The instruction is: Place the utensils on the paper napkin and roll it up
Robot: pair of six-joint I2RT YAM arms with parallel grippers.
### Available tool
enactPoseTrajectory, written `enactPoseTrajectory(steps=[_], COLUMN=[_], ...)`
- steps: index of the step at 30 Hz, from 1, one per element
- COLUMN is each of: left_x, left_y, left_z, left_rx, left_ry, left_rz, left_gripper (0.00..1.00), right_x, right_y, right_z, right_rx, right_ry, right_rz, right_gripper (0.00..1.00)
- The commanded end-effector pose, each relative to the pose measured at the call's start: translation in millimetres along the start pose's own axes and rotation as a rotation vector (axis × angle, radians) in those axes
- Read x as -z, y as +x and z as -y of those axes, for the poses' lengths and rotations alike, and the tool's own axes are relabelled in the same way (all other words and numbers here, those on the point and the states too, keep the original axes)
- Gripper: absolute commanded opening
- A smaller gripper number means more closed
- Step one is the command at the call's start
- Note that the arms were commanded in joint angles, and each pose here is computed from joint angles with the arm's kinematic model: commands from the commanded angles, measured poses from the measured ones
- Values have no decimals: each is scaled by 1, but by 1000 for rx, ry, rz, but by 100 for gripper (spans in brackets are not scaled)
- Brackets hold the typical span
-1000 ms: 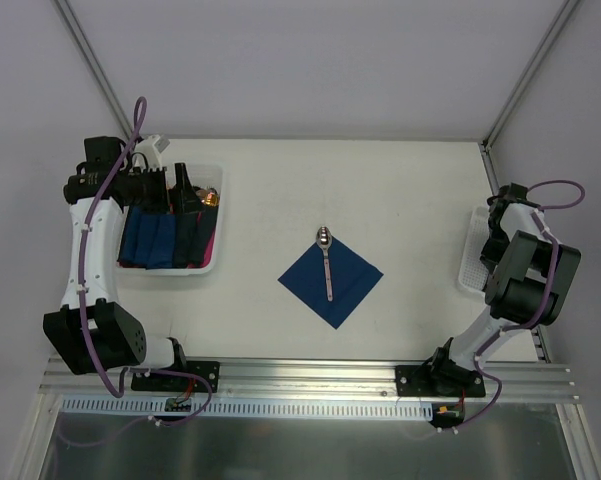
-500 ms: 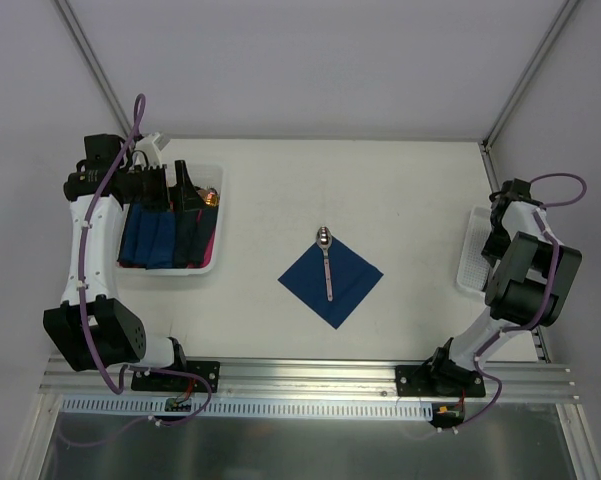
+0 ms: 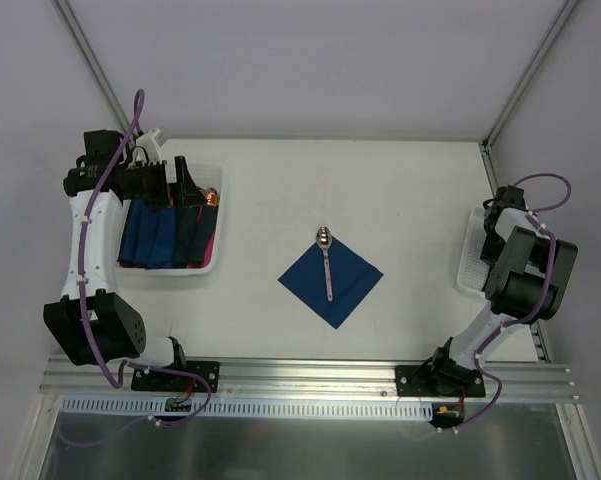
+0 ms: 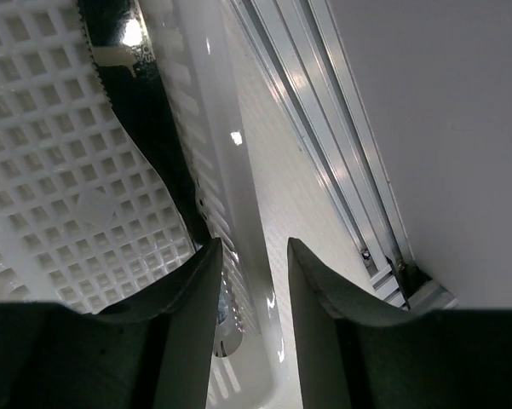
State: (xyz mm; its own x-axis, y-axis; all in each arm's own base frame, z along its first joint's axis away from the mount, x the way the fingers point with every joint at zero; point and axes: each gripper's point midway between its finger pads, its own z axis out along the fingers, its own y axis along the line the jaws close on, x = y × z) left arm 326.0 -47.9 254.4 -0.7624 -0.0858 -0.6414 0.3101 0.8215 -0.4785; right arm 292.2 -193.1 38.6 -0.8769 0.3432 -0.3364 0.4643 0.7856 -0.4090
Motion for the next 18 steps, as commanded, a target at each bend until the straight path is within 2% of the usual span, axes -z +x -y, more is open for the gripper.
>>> enactPoseTrajectory(steps=[1,13,18], left_x=[3,7,11], left_y=[-10,-16,-17], left_z=[11,16,18], left_rx=[-22,-38,-49], left_ry=[42,46,40], left_rz=[15,36,44], left_gripper=[99,99,99], right_x=[7,-10,-11], right_y=[-19,-20,-18], right_z=[5,-3,-2], right_rx=[59,147,157], right_ry=[41,93,106], right_rz=[97,49,40], right_gripper=[40,47,46])
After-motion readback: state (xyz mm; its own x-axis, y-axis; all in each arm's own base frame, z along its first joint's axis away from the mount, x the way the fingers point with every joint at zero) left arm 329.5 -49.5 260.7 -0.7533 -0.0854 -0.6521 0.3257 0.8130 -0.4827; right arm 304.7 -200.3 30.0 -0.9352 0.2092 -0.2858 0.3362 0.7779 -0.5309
